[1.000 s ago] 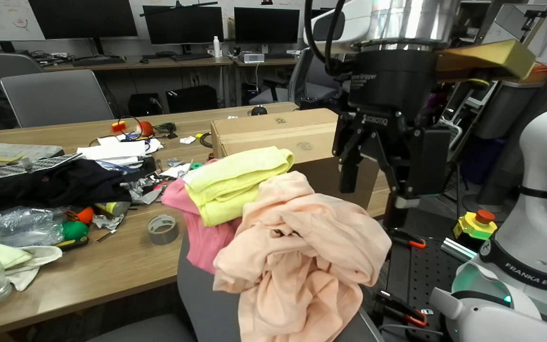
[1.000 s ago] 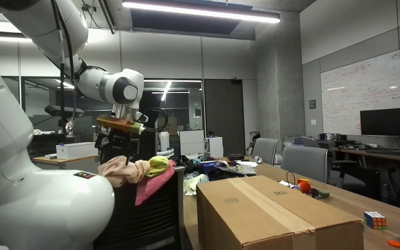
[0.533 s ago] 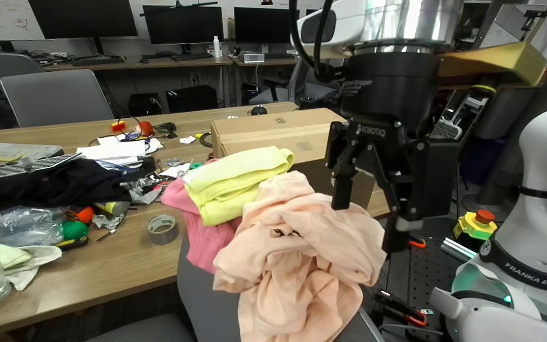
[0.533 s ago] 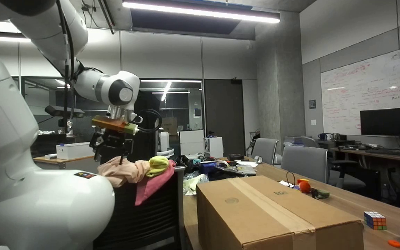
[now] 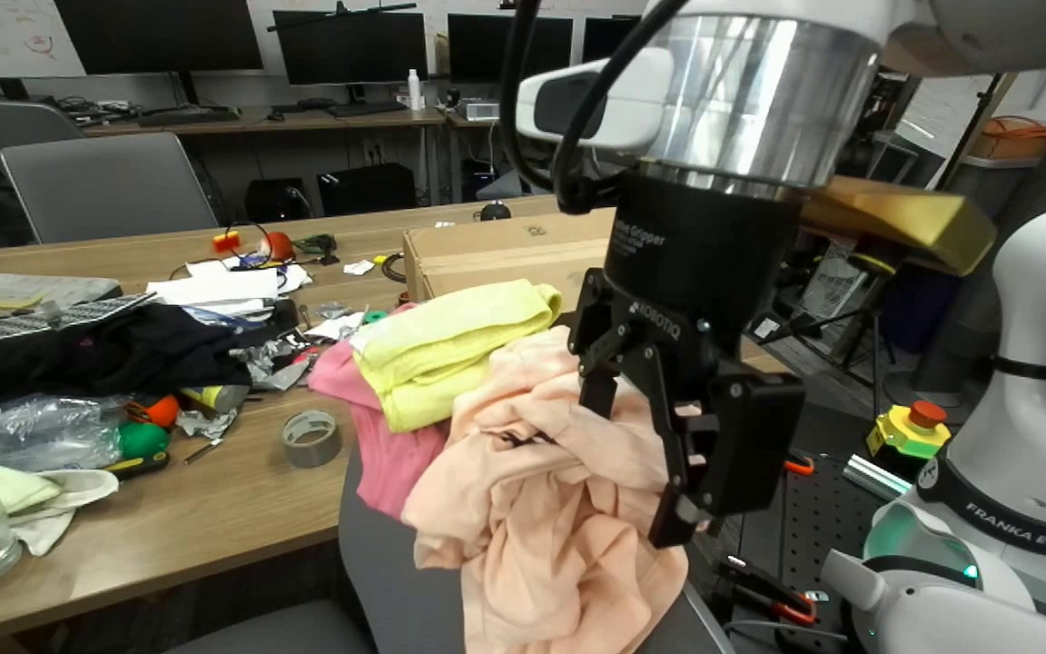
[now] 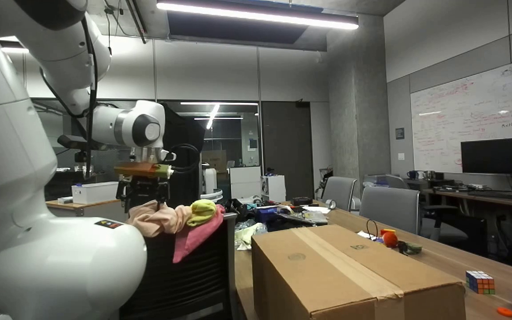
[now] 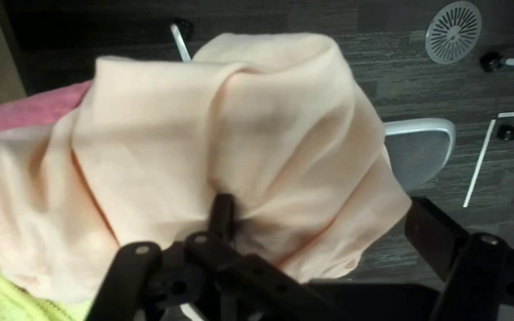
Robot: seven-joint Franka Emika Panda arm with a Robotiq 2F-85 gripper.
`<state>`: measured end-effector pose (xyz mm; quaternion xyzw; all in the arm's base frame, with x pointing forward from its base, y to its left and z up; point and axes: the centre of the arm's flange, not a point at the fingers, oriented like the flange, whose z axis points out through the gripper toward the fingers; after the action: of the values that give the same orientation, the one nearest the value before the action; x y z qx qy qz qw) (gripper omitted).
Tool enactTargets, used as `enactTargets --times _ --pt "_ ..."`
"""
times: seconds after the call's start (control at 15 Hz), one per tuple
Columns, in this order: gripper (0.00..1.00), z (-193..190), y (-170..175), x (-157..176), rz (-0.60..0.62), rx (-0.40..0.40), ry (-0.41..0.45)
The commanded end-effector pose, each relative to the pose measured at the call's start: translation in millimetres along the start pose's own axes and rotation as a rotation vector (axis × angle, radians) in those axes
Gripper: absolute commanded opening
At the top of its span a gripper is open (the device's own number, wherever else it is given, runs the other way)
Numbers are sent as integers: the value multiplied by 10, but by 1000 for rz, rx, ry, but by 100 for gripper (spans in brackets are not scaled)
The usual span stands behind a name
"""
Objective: Pick up the fabrics from the chair and put them on top of the box.
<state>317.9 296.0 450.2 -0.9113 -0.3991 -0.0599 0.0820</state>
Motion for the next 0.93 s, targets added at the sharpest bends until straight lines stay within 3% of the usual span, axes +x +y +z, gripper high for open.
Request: enactTargets --times 0.0,0.2,0.27,0.4,0.87 --pt "100 163 -32 95 -2 -86 -3" --pt "97 242 -34 102 -19 -134 -34" --pt "74 246 -37 96 -27 -143 -42" --pt "70 238 -44 91 -41 -166 -46" --pt "16 148 -38 70 -95 -229 -40"
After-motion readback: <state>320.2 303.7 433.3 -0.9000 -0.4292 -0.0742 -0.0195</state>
